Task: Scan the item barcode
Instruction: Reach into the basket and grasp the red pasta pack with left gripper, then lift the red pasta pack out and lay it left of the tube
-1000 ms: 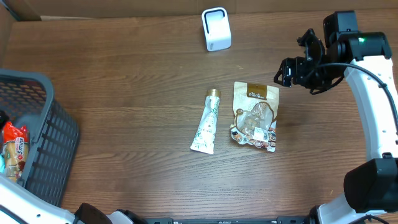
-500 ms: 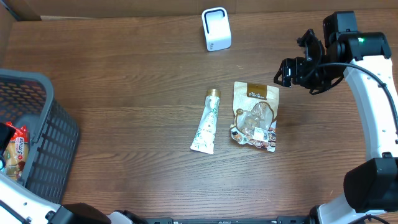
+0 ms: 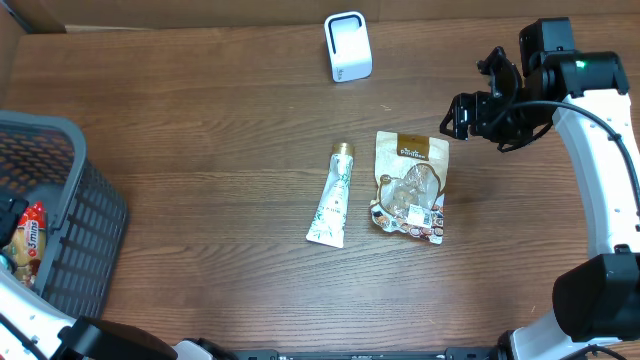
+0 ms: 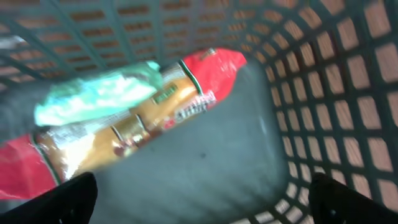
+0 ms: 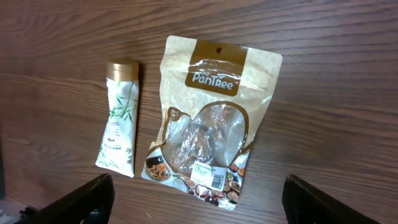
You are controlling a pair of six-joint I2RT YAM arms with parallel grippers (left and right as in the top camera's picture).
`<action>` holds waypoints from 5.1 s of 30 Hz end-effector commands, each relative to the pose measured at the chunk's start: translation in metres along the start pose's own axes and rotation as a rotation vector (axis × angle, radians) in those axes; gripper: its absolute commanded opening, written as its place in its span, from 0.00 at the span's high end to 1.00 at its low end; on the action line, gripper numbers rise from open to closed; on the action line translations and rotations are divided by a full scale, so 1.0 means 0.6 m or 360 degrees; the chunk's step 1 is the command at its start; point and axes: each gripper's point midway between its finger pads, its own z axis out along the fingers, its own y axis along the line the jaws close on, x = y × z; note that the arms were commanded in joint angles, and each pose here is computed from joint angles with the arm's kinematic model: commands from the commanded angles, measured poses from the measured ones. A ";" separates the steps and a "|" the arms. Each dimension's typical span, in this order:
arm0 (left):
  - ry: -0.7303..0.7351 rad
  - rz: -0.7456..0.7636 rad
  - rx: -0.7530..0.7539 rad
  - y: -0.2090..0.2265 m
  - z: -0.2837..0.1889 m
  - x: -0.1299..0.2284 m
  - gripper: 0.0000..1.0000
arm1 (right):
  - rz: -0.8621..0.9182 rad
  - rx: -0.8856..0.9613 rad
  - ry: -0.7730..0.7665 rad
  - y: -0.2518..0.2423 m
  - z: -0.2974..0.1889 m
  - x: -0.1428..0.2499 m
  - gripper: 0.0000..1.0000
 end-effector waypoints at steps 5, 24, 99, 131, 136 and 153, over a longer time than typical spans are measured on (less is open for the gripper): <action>-0.0079 0.0004 -0.0137 0.026 0.004 -0.018 0.01 | -0.0010 -0.0053 0.0010 0.008 0.010 -0.003 0.13; 0.0030 0.1189 -0.0141 0.046 0.136 0.040 0.00 | -0.0013 -0.0072 0.0005 0.011 0.012 -0.005 0.13; -0.0432 0.0931 0.0056 -0.082 0.042 -0.080 0.96 | 0.0028 -0.0059 0.0017 0.009 0.012 -0.002 0.13; -0.0578 0.1282 0.0999 -0.359 -0.401 0.223 0.96 | 0.0048 0.0011 0.0063 -0.004 0.011 0.010 0.12; -0.0238 0.1402 0.0868 -0.388 -0.338 0.319 0.96 | 0.0049 0.0011 0.0067 -0.004 0.011 0.011 0.12; 0.0319 0.1936 0.0121 -0.455 -0.044 0.602 0.96 | 0.0046 0.0016 0.0061 -0.005 0.012 0.010 0.12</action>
